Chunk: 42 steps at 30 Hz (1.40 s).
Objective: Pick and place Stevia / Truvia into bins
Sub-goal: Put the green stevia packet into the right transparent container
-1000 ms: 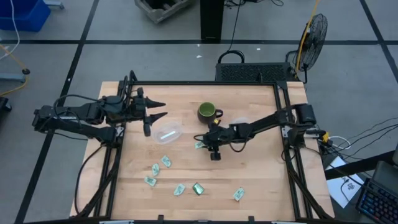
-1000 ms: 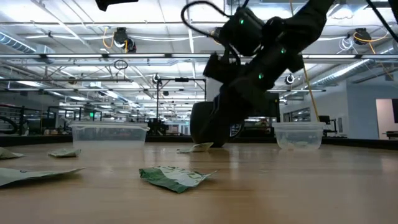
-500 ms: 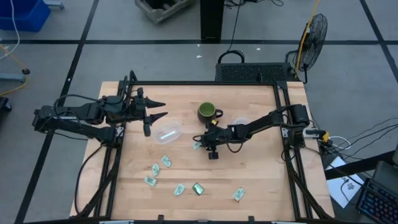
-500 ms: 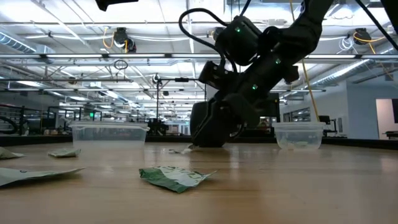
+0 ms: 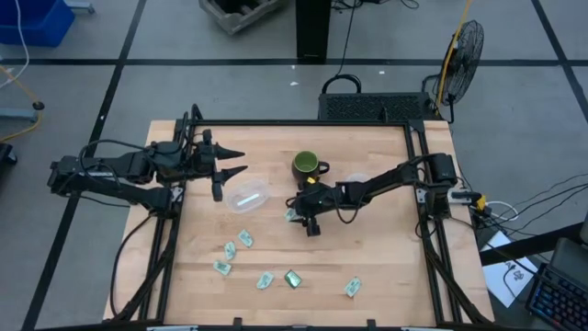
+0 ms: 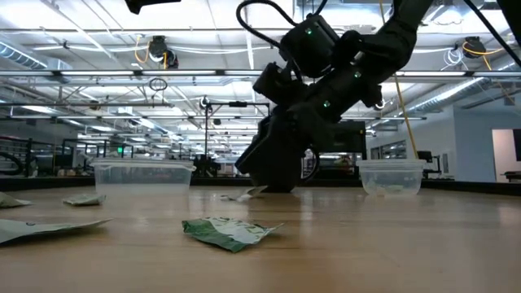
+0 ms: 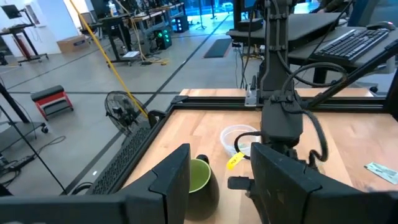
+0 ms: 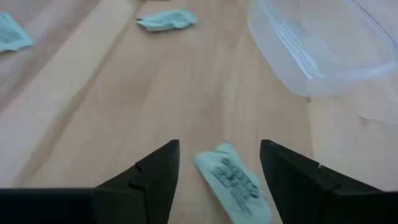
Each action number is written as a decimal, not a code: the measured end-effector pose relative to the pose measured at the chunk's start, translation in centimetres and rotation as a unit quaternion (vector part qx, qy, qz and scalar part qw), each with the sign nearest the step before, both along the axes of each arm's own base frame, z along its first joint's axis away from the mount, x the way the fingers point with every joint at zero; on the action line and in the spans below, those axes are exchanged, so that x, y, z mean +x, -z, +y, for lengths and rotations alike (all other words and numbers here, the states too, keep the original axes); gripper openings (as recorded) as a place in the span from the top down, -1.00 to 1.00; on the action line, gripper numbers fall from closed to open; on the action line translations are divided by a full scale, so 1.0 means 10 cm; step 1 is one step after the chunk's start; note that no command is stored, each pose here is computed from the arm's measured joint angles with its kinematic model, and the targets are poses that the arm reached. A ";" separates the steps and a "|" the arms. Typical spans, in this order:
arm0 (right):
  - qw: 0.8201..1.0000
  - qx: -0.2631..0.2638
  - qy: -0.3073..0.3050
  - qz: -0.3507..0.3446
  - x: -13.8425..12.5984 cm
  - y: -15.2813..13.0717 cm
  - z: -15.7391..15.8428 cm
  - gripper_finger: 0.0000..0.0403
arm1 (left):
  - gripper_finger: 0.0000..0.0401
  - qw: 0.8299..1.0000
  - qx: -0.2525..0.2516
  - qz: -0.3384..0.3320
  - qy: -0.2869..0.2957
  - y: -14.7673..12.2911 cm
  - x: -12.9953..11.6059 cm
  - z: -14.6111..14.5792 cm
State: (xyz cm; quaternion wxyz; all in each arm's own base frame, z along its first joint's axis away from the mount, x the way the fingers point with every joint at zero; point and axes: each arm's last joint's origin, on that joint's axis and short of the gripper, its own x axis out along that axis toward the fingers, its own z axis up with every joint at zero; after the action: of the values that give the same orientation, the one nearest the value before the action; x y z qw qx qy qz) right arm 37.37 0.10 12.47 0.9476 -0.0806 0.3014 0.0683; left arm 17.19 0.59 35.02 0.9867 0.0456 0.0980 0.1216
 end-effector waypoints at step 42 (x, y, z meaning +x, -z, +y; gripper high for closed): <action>0.998 0.038 0.016 0.040 0.00 0.27 -0.13 0.65 | 0.13 1.000 -0.018 0.001 0.001 0.01 0.00 0.00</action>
State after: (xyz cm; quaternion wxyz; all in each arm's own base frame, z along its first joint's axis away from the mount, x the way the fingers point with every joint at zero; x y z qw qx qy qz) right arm 37.42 -1.17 9.75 0.9382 -0.0372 0.3375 0.0674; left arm 17.18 0.55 34.93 0.9874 0.0284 0.1013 0.1184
